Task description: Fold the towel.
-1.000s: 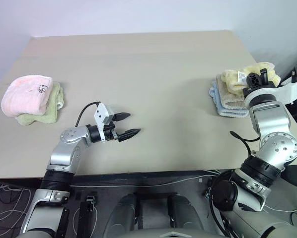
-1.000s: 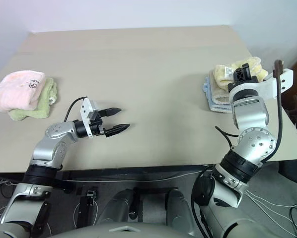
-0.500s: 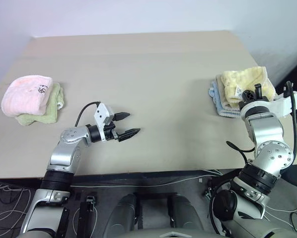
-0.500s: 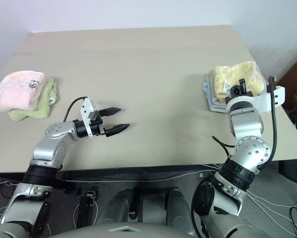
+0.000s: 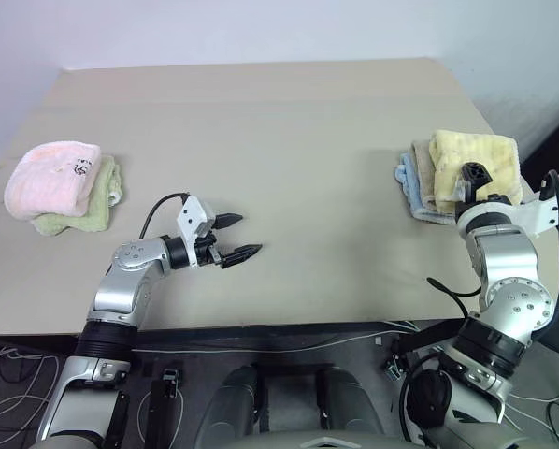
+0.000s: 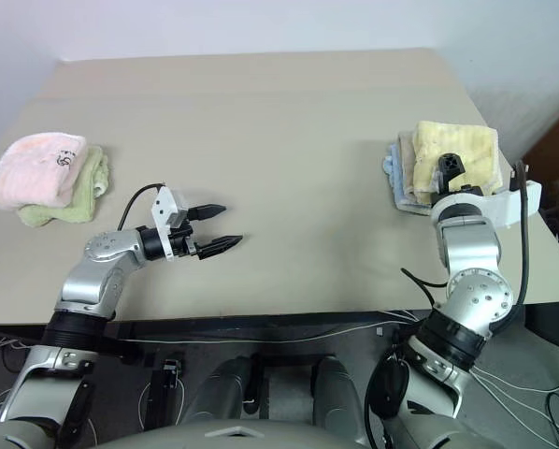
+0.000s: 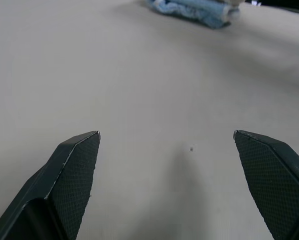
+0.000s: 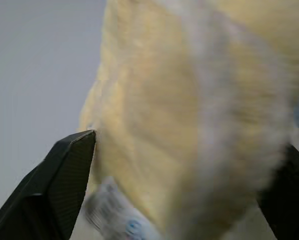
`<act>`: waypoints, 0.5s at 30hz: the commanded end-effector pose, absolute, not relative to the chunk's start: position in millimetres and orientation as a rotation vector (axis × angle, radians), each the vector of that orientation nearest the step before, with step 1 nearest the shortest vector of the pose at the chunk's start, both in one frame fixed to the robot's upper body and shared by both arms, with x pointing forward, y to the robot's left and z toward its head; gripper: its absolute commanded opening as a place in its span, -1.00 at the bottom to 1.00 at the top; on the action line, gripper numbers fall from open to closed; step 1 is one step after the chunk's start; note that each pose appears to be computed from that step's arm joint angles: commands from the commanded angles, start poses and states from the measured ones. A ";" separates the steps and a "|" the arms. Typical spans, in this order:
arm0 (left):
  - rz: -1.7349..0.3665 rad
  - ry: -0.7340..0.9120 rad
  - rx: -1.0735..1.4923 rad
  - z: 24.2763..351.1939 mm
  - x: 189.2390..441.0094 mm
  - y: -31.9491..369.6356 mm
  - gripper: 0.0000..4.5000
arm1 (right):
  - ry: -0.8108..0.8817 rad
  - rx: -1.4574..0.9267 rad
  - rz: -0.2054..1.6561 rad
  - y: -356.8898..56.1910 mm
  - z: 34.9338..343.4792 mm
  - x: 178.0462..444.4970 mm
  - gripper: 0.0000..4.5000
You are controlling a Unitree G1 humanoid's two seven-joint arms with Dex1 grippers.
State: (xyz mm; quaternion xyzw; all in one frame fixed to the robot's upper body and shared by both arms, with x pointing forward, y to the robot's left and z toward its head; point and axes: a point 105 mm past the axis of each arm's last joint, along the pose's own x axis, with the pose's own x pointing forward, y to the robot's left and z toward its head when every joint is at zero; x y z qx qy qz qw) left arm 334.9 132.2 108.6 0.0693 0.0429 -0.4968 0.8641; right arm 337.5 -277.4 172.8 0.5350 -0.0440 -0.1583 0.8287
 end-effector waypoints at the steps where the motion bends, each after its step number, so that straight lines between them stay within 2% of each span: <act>1: -1.055 0.057 0.163 115.9 337.9 131.0 1.00 | -0.188 1.100 -0.221 -274.2 203.7 325.6 0.99; 5: -1.060 0.059 0.160 114.5 340.3 131.7 1.00 | -0.192 1.098 -0.156 -272.4 209.1 317.2 0.99; 9: -1.072 0.055 0.159 116.3 343.1 133.7 1.00 | -0.156 1.006 -0.138 -279.2 204.9 296.4 0.99; 15: -1.101 0.020 0.174 119.3 341.7 133.5 1.00 | 0.029 0.785 0.015 -260.1 173.2 267.7 0.99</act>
